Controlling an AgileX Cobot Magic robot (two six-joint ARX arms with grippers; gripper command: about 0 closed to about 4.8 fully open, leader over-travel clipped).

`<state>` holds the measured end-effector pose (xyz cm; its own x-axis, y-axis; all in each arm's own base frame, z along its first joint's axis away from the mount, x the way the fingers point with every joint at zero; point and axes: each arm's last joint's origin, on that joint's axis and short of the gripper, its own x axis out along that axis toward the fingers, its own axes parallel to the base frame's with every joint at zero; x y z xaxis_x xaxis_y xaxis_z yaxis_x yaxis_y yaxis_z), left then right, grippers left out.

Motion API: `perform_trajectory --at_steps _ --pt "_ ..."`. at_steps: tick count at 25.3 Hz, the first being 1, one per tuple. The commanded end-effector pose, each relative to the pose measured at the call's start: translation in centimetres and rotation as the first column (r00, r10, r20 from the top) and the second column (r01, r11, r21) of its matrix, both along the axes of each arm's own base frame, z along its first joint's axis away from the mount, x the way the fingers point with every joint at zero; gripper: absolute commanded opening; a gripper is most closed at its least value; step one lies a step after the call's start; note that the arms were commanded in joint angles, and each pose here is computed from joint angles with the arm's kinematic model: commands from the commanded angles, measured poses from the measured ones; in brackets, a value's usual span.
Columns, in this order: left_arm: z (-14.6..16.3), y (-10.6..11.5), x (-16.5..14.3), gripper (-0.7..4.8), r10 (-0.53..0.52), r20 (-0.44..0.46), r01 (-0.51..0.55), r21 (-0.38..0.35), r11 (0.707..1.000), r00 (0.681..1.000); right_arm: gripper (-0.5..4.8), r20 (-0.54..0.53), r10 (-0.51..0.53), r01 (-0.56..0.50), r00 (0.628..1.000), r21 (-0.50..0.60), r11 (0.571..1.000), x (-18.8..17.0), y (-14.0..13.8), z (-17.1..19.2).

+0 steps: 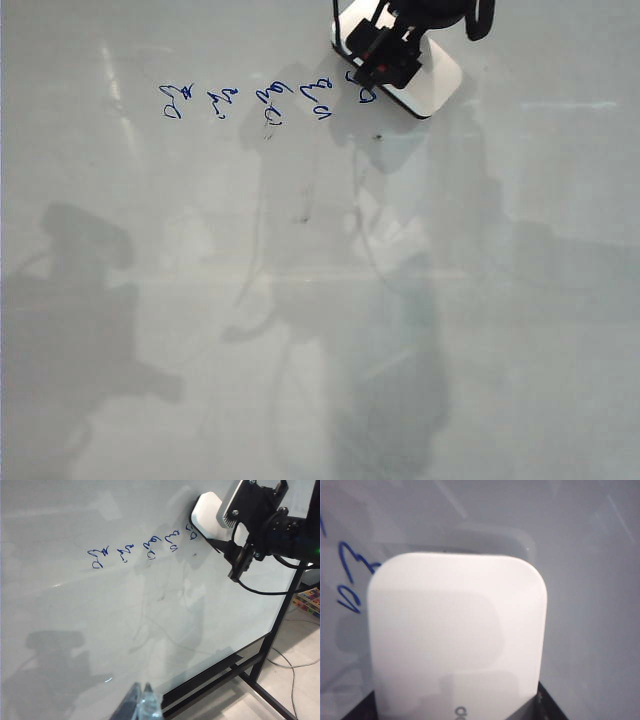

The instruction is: Grab the whiteboard eraser that is attached to the surface of the whiteboard and use it to clean the writing on the whiteboard.

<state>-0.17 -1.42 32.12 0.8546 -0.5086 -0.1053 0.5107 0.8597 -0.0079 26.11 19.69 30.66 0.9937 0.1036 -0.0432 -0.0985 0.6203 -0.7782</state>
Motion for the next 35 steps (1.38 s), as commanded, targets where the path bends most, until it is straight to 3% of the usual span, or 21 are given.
perform_trajectory --at_steps 1,7,16,19,22,25,30,35 --pt "0.1 0.0 0.0 -0.02 -0.004 0.012 0.004 -0.001 1.0 1.0 1.79 0.039 0.049 -0.052 0.998 0.062 0.997 0.3 0.5 0.2" --pt "0.1 0.0 0.0 -0.02 -0.004 0.012 0.004 -0.001 1.0 1.0 1.79 0.056 0.073 -0.078 0.996 0.083 0.993 1.1 1.2 -0.7" --pt "0.1 0.0 0.0 -0.02 -0.004 0.012 0.004 -0.001 1.0 1.0 1.79 -0.014 0.187 -0.185 0.982 0.094 0.978 2.0 3.0 -3.6" --pt "0.1 0.0 0.0 -0.02 -0.004 0.012 0.004 -0.001 1.0 1.0 1.79 -0.015 0.167 -0.165 0.986 0.084 0.983 2.0 3.0 -3.8" --pt "0.1 0.0 0.0 -0.02 -0.005 0.012 0.005 -0.001 1.0 1.0 1.79 0.046 0.037 -0.039 0.998 0.045 0.998 1.9 2.6 -2.9" --pt "0.1 0.0 0.0 -0.02 -0.004 0.012 0.004 -0.001 1.0 1.0 1.79 0.093 -0.024 0.025 0.995 -0.015 1.0 1.5 2.1 -1.8" --pt "0.1 0.0 0.0 -0.02 -0.005 0.012 0.005 -0.001 1.0 1.0 1.79 0.138 -0.022 0.023 0.99 -0.004 1.0 0.7 1.4 0.1" --pt "0.1 0.0 0.0 -0.02 -0.004 0.012 0.004 -0.001 1.0 1.0 1.79 0.144 0.059 -0.059 0.988 -0.007 0.998 0.8 1.1 0.4"
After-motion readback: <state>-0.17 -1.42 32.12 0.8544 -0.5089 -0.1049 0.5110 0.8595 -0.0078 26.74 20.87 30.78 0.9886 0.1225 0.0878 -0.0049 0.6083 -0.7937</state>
